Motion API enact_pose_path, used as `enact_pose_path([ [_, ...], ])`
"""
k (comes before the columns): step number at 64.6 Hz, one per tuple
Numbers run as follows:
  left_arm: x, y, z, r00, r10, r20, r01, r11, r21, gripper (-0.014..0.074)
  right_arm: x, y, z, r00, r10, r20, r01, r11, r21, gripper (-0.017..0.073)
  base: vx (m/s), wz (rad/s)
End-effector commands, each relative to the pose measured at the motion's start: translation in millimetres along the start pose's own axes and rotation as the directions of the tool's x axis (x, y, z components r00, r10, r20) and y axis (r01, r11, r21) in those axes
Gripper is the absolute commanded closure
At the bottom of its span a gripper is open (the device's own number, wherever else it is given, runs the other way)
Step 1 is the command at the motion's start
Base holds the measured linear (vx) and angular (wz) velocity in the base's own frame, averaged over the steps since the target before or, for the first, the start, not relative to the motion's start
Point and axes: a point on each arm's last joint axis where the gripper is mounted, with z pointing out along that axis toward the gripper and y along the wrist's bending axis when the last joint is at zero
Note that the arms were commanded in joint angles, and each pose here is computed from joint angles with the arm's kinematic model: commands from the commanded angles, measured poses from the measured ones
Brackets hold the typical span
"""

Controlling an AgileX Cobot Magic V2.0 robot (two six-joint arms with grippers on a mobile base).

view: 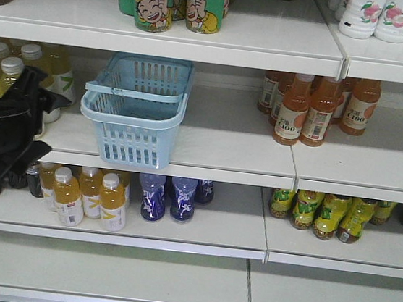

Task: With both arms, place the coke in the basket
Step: 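Reach the left gripper to the basket handle and close on it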

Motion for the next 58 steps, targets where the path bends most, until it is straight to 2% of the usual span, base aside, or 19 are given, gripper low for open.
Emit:
enact_pose_path([
  [1, 3.1, -27.4, 16.1, 0.998, -0.061, -0.009, 0.062, 0.996, 0.059, 0.0029, -3.7, 0.0, -1.2, 0.997, -0.012, 0.078, 0.011, 1.000, 0.006, 0.0568, 0.00, 0.00],
  [11, 3.3, -52.8, 47.0, 0.996, -0.082, -0.027, 0.084, 0.992, 0.093, 0.0029, -3.7, 0.0, -1.2, 0.997, -0.012, 0.078, 0.011, 1.000, 0.006, 0.0568, 0.00, 0.00],
  [19, -1.2, -65.0, 69.8, 0.995, -0.101, -0.023, 0.103, 0.989, 0.109, 0.0029, -3.7, 0.0, -1.2, 0.997, -0.012, 0.078, 0.011, 1.000, 0.006, 0.0568, 0.00, 0.00],
  [32, -3.5, -76.1, 102.3, 0.983, -0.176, -0.059, 0.182, 0.976, 0.123, 0.0029, -3.7, 0.0, -1.2, 0.997, -0.012, 0.078, 0.011, 1.000, 0.006, 0.0568, 0.00, 0.00],
  [39, -3.6, -78.9, 117.7, 0.981, -0.176, -0.078, 0.185, 0.975, 0.124, 0.0029, -3.7, 0.0, -1.2, 0.997, -0.012, 0.078, 0.011, 1.000, 0.006, 0.0568, 0.00, 0.00],
  [49, -5.4, -82.7, 132.2, 0.972, -0.221, -0.084, 0.231, 0.964, 0.134, 0.0029, -3.7, 0.0, -1.2, 0.997, -0.012, 0.078, 0.011, 1.000, 0.006, 0.0568, 0.00, 0.00],
  [58, -8.6, -85.2, 143.6, 0.970, -0.235, -0.068, 0.242, 0.959, 0.144, 0.0029, -3.7, 0.0, -1.2, 0.997, -0.012, 0.078, 0.011, 1.000, 0.006, 0.0568, 0.00, 0.00],
])
